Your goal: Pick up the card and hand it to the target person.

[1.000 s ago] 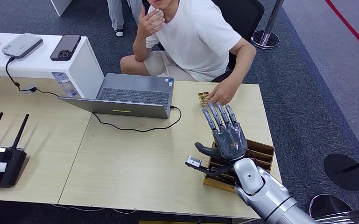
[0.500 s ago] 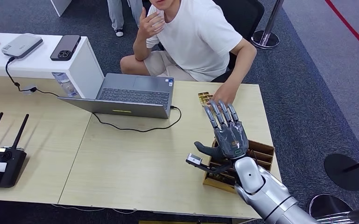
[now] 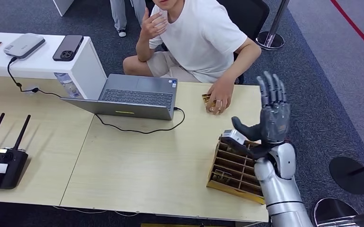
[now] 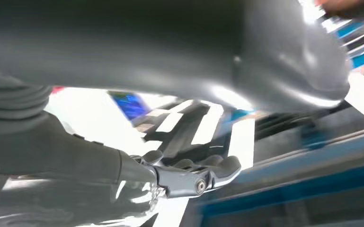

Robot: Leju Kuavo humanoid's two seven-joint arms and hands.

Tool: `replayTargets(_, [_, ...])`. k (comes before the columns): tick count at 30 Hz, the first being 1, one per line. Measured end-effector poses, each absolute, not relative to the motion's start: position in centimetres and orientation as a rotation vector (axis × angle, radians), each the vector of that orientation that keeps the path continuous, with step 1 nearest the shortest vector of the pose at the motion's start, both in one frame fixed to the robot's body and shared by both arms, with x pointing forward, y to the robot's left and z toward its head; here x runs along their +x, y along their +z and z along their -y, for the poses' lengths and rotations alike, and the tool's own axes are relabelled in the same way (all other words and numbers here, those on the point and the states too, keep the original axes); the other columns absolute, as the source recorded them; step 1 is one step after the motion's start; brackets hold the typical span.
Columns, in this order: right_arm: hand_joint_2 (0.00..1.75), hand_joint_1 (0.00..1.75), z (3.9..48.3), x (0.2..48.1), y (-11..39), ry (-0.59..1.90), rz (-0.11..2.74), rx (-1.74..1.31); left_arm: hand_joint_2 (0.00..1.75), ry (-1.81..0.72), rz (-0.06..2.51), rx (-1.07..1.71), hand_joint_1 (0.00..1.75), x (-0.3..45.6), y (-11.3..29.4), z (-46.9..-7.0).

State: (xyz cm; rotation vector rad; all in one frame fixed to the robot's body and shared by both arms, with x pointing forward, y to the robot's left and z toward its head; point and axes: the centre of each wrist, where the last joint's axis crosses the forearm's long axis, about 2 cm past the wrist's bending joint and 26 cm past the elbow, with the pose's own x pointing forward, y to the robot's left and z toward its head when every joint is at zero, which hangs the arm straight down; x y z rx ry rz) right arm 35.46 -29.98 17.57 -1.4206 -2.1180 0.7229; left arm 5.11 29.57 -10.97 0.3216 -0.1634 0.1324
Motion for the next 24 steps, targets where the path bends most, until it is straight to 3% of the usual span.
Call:
replayTargets(6, [0.0,0.0,35.2,34.5,16.7,0.342,1.998,-1.419,0.0,0.132,0.167,0.322,0.0,5.1,-11.0,-29.6])
replayTargets(17, [0.0,0.0,40.2,32.9,16.0,0.163,1.92,-1.444,0.0,0.131,0.176,0.323,0.0,5.1,-11.0,-29.6])
replayTargets(22, [0.0,0.0,43.1,32.5,15.8,-0.067,1.889,-1.239,0.0,0.131,0.174,0.323,0.0,5.0,-11.0,-29.6])
replayTargets(23, [0.44,0.0,44.0,32.3,15.7,-0.115,1.884,-1.189,0.0,0.131,0.173,0.323,0.0,5.0,-11.0,-29.6])
replayTargets(24, [0.58,0.0,44.6,32.2,15.7,-0.138,1.882,-1.165,0.0,0.131,0.173,0.323,0.0,5.0,-11.0,-29.6])
